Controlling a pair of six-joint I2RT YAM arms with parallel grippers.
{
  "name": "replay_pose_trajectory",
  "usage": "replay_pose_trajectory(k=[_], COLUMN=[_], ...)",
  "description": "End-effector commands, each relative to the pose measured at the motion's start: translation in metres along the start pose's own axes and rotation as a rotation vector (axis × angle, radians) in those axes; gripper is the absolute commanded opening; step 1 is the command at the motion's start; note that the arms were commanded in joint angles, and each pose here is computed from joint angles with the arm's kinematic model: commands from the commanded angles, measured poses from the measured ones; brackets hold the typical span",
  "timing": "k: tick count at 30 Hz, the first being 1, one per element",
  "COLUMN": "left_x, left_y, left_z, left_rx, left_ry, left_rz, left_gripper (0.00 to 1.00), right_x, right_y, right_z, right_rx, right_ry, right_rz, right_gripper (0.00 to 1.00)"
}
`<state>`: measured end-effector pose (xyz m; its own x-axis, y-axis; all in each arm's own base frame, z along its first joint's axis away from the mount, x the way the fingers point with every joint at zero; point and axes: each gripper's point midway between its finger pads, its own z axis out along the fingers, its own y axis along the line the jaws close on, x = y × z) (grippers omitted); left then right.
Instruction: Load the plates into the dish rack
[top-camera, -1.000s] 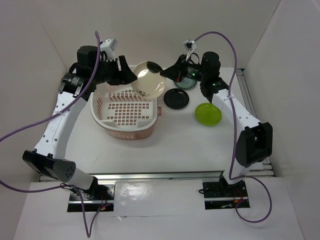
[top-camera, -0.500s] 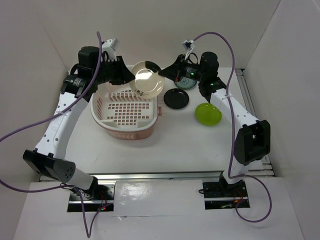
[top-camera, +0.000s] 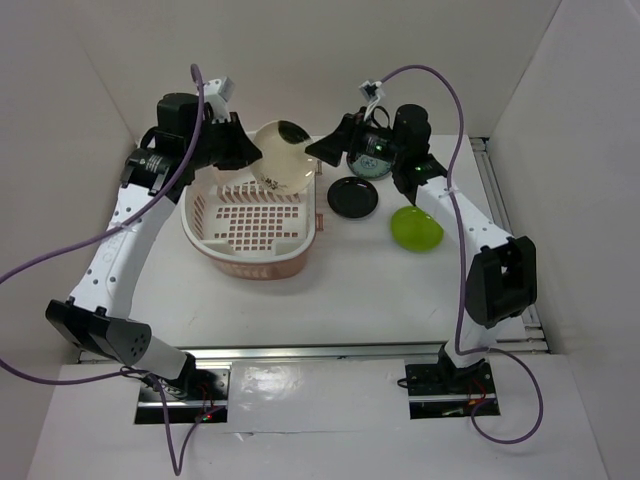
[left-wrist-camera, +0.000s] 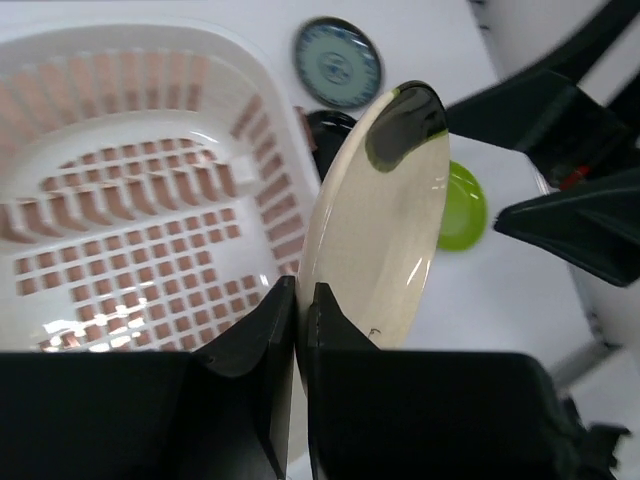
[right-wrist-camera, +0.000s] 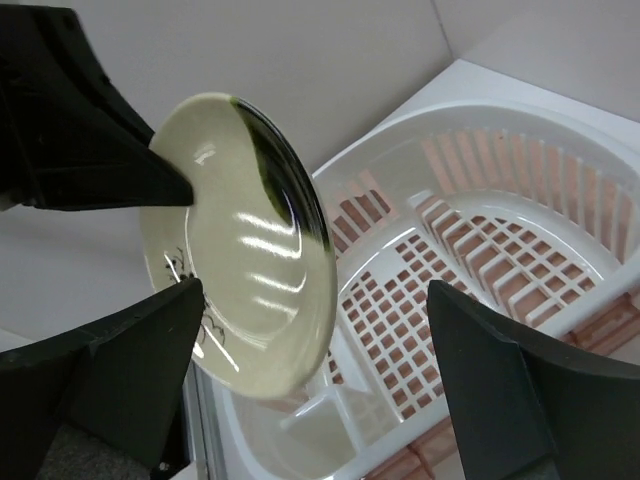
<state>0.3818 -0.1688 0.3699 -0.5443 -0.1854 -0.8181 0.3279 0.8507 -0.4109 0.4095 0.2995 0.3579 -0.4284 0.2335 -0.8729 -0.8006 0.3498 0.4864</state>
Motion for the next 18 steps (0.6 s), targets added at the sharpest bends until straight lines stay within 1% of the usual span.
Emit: replay_pose_trajectory(k=[1,2,4,5,6,7,8,10,11,12,14,15,18], left_x=[-0.044,-0.049,-0.053,-0.058,-0.062,-0.061,-0.061,-0.061,-0.060,-0.055,-0.059,-0.054,-0.058], left_y=[0.028,0.036,0.057,0.077,0.085,0.096,0.112,0.126,0.136,0.145,0.155,0.162,0.176], left_z=[-0.021,-0.027,-0.034,-0.039,-0.046,-0.044,-0.045,-0.043,-0.045,-0.036,-0.032,-0.021,-0.013], left_rx=[-0.213,-0.268,-0.391,-0.509,-0.565,-0.621,-0.713,-0.791,-0.858,-0.892,-0.947,-0.969,-1.047], left_ry=[-0.170,-0.199,-0.230,-0.262,-0.278,-0.279,-0.281,-0.276,-0.279,-0.245,-0.253,-0.226,-0.221], left_rz=[0.021,0.019,0.021,0.016,0.024,0.023,0.034,0.053,0.055,0.084,0.116,0.134,0.191], left_gripper=[0.00,0.00,0.00,0.00,0.00,0.00,0.00,0.00,0.00,0.00,0.00,0.00,0.00], right_x=[-0.025,-0.022,-0.027,-0.035,-0.033,-0.030,-0.029,-0.019,-0.016,-0.008,-0.004,0.008,0.016], right_y=[-0.022,-0.031,-0.044,-0.055,-0.058,-0.064,-0.070,-0.078,-0.078,-0.078,-0.077,-0.082,-0.078], right_z=[-0.005,-0.006,-0.018,-0.025,-0.030,-0.033,-0.038,-0.045,-0.047,-0.051,-0.056,-0.058,-0.062], right_rx=[0.150,0.198,0.288,0.355,0.392,0.427,0.476,0.525,0.527,0.533,0.544,0.557,0.552], right_ry=[-0.071,-0.065,-0.099,-0.132,-0.122,-0.115,-0.113,-0.100,-0.095,-0.084,-0.080,-0.056,-0.044], right_rz=[-0.041,-0.018,-0.009,-0.019,-0.018,-0.004,-0.007,0.011,0.015,0.023,0.017,0.034,0.041], right_gripper=[1.00,1.00,1.00,1.00,1.00,1.00,1.00,1.00,1.00,1.00,1.00,1.00,1.00])
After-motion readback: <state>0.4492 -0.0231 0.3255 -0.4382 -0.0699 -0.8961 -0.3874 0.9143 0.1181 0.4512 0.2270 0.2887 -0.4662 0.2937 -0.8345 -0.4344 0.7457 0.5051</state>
